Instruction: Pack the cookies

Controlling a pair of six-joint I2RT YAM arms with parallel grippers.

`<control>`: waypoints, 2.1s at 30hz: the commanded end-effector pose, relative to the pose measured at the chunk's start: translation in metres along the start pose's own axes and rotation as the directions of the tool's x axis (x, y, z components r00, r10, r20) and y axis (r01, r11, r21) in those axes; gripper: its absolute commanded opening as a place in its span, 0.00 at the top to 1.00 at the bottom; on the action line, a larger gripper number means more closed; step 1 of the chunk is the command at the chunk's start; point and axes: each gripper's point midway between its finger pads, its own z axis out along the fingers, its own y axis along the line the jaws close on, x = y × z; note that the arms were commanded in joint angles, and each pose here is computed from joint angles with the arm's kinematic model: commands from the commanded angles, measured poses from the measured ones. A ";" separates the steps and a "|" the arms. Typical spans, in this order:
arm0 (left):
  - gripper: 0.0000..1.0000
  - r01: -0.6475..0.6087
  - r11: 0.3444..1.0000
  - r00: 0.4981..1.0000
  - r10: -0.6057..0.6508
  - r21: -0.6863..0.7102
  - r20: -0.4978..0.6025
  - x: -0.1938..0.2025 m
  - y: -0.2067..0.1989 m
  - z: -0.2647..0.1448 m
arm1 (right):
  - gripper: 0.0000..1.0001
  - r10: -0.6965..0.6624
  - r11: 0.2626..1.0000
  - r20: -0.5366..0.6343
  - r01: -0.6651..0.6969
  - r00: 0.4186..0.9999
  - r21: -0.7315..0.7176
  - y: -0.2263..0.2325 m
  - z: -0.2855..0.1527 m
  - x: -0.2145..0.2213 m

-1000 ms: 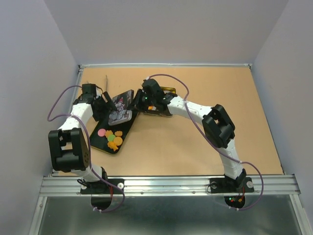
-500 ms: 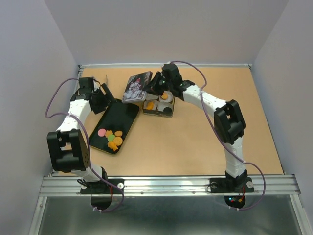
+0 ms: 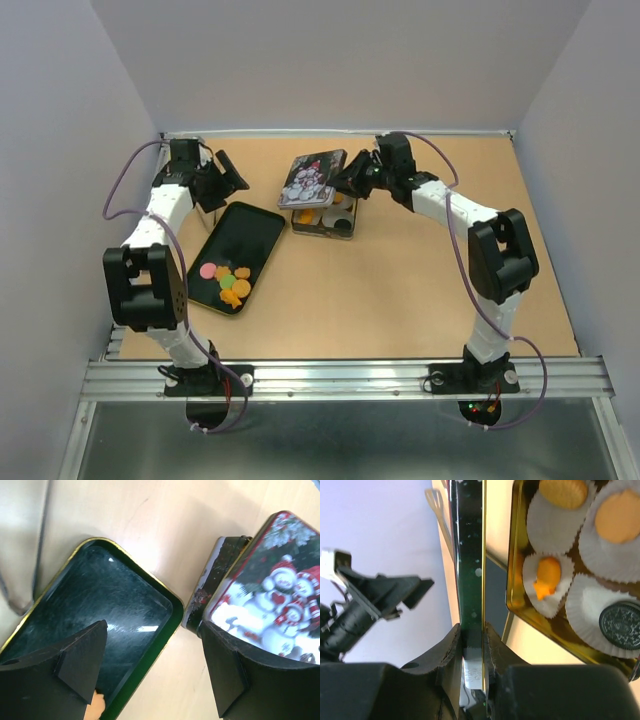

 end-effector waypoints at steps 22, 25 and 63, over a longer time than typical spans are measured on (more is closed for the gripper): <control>0.14 -0.088 0.974 0.985 0.117 0.211 -0.129 0.032 -0.103 0.080 | 1.00 0.037 0.985 -0.068 -0.047 0.997 -0.167 -0.026 -0.032 0.004; 0.14 -0.094 0.971 0.982 0.127 0.222 -0.138 0.037 -0.109 0.082 | 1.00 0.045 0.984 -0.070 -0.056 0.997 -0.168 -0.031 -0.033 0.007; 0.14 -0.357 0.927 0.914 0.372 0.115 -0.163 0.080 -0.171 0.076 | 0.96 0.124 0.992 -0.049 -0.124 0.991 0.001 -0.109 -0.065 0.015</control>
